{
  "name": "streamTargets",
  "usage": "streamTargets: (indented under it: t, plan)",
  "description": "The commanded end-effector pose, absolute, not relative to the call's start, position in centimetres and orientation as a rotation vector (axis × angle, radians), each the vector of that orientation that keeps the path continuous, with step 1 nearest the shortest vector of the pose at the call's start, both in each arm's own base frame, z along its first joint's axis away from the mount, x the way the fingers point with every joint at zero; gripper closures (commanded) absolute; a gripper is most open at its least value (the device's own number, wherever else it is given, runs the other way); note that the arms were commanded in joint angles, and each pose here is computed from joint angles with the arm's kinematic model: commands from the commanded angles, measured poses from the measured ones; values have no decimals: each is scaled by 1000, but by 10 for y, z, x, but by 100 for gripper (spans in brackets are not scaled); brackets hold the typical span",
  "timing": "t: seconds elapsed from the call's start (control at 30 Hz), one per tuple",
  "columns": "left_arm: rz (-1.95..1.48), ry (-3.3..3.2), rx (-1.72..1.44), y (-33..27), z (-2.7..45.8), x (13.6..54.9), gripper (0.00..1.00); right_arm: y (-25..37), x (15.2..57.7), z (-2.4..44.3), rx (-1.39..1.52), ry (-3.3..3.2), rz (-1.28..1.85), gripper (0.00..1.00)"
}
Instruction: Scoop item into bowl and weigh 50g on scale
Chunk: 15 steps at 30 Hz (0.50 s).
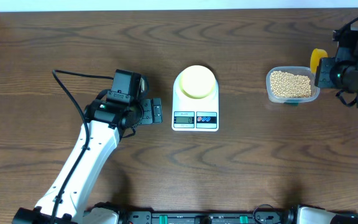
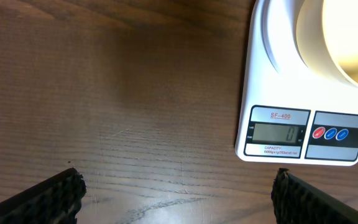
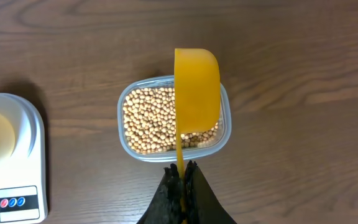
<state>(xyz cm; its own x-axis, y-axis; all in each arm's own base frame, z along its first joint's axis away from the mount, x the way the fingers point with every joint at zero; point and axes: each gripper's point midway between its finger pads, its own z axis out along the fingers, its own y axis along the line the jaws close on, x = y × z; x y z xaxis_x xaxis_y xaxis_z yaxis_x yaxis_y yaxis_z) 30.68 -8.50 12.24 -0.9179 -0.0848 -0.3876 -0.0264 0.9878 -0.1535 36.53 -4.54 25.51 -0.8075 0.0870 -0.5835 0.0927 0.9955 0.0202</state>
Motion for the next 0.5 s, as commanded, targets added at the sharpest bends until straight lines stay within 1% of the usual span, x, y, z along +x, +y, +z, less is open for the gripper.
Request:
streamTargets:
  t: [0.0,0.1,0.33,0.47]
  plan:
    - [-207,2736,-60,-85,121,305,2,-51,365,254,126,2519,-43,99]
    - [-208,2736,-60,-85,121,305,2,-50,368,255,131,2503,-35,99]
    - [-207,2736,-61,-85,121,305,2,-50,369,255,292,2491,23,99]
    - [-208,2736,-60,-85,121,305,2,-49,369,255,292,2491,28,99]
